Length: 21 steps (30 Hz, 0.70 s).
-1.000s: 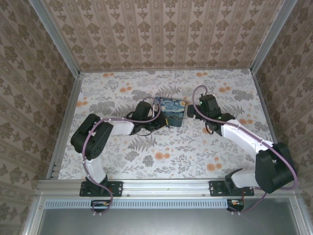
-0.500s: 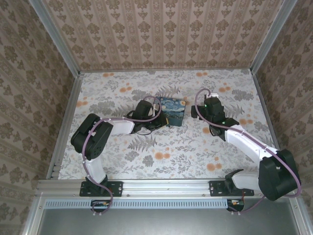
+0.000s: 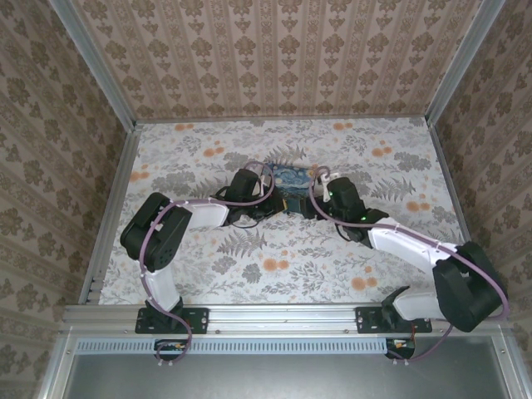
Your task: Unlock the padlock with the key
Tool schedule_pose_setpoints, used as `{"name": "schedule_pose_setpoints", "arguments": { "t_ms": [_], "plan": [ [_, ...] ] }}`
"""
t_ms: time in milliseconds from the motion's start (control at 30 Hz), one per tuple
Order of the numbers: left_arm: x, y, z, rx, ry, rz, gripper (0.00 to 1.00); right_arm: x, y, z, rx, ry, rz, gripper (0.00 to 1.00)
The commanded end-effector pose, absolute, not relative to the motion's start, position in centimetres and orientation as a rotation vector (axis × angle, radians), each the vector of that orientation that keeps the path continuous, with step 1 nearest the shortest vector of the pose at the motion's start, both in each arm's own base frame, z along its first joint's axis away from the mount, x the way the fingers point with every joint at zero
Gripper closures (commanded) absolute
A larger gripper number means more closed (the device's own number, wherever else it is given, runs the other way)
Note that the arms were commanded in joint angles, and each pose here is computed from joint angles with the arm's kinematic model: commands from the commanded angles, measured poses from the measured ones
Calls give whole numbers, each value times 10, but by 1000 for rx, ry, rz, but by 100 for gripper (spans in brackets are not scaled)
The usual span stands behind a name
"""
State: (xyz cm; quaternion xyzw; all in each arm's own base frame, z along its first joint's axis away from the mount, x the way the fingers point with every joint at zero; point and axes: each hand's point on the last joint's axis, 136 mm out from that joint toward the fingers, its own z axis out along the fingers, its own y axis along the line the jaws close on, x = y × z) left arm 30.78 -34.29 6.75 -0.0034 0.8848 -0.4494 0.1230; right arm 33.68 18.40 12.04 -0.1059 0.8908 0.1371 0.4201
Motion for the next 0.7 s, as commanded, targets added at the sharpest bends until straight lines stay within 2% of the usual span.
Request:
{"name": "schedule_pose_setpoints", "arguments": {
  "t_ms": [0,100,200,433,533,667],
  "plan": [
    [317,-351,95,39,2503,-1364,100,327,215,111,-410,2227,405,23],
    [315,-352,98,38,2504,-1379,100,322,229,88,-499,2264,378,30],
    [314,-353,100,40,2504,-1392,100,321,234,74,-544,2281,353,42],
    [313,-356,104,41,2507,-1426,100,323,234,59,-588,2292,307,57],
    [312,-358,105,33,2510,-1447,100,324,235,57,-602,2288,299,60],
    [311,-360,108,28,2508,-1472,100,326,238,56,-614,2274,297,59]
  ]
}}
